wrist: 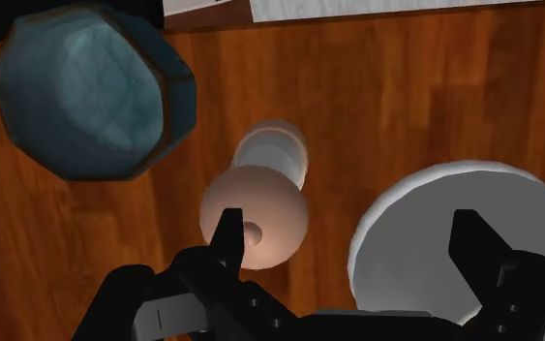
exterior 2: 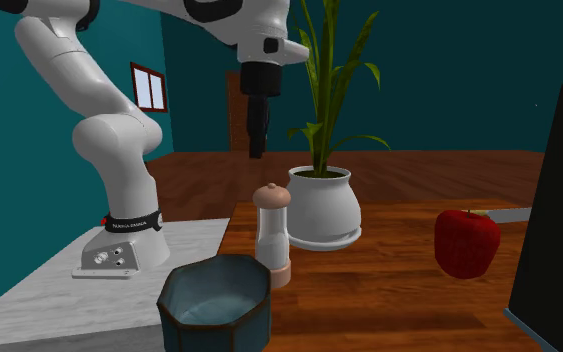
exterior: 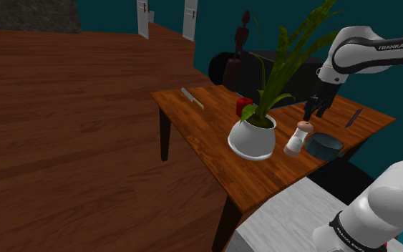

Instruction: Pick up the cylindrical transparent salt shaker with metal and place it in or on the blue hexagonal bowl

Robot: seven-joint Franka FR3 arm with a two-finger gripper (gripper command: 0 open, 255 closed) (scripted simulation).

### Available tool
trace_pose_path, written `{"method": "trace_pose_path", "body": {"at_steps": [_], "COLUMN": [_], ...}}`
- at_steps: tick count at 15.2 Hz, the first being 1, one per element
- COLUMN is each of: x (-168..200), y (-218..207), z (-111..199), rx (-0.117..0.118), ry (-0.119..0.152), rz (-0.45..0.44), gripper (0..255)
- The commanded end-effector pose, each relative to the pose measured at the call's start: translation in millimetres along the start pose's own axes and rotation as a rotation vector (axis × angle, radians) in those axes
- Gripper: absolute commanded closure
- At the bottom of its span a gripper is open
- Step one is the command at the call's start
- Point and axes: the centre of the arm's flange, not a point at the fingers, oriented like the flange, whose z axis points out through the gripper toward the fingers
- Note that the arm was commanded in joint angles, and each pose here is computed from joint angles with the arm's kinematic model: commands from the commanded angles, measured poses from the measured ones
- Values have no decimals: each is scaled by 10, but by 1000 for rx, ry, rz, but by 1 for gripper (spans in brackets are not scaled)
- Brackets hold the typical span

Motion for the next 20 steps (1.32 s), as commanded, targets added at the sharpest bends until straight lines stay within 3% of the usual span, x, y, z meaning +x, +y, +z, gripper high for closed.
{"method": "trace_pose_path", "body": {"at_steps": [1, 4, 11, 19, 20], "x": [58, 146, 144, 144, 144], "y": [226, 493, 490, 490, 490], "z": [140, 327, 696, 727, 727], "rx": [2, 7, 7, 7, 7], "ry": [-1, -3, -3, -3, -3], "rz": [5, 12, 12, 12, 12], "gripper": [0, 0, 0, 0, 255]}}
